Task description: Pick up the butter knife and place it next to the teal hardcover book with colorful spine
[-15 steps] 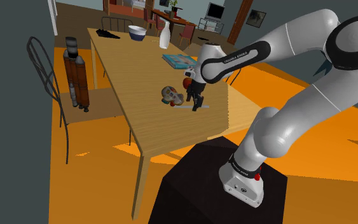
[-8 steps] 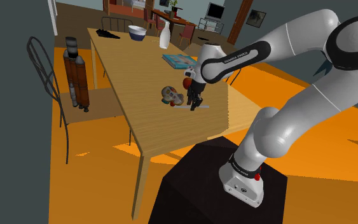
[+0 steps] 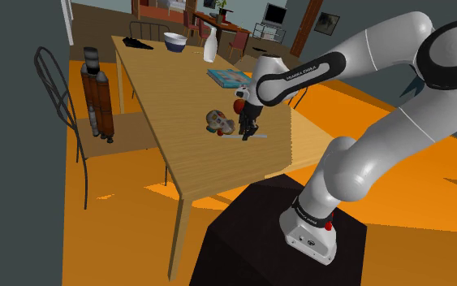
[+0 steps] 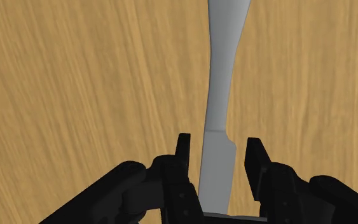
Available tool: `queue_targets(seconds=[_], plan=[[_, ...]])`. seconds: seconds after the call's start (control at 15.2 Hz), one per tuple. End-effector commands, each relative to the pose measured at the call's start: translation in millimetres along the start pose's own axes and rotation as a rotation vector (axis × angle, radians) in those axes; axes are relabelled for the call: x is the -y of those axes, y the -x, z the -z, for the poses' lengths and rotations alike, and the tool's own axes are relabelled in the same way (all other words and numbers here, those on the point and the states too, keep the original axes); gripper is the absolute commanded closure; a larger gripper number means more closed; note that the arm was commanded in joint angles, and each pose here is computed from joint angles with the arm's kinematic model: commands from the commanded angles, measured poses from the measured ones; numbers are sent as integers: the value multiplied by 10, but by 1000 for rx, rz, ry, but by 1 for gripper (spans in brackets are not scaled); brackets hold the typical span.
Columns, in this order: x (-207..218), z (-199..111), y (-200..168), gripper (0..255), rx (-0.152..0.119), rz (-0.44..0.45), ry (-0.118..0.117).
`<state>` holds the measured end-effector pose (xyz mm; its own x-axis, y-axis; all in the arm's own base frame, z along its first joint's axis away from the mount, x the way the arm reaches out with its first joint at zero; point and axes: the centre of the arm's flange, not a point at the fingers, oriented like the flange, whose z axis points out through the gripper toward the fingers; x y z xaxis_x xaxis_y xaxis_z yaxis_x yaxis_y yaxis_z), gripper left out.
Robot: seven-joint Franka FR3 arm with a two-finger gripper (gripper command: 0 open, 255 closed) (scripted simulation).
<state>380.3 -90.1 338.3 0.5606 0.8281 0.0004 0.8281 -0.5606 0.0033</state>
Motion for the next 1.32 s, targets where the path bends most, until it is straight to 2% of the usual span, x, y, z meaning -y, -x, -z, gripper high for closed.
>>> queue_targets(seconds=[0.0, 1.19, 1.25], plan=[[6, 26, 9, 255, 3, 0, -2], [3, 967, 9, 255, 3, 0, -2], [-120, 967, 58, 255, 3, 0, -2]])
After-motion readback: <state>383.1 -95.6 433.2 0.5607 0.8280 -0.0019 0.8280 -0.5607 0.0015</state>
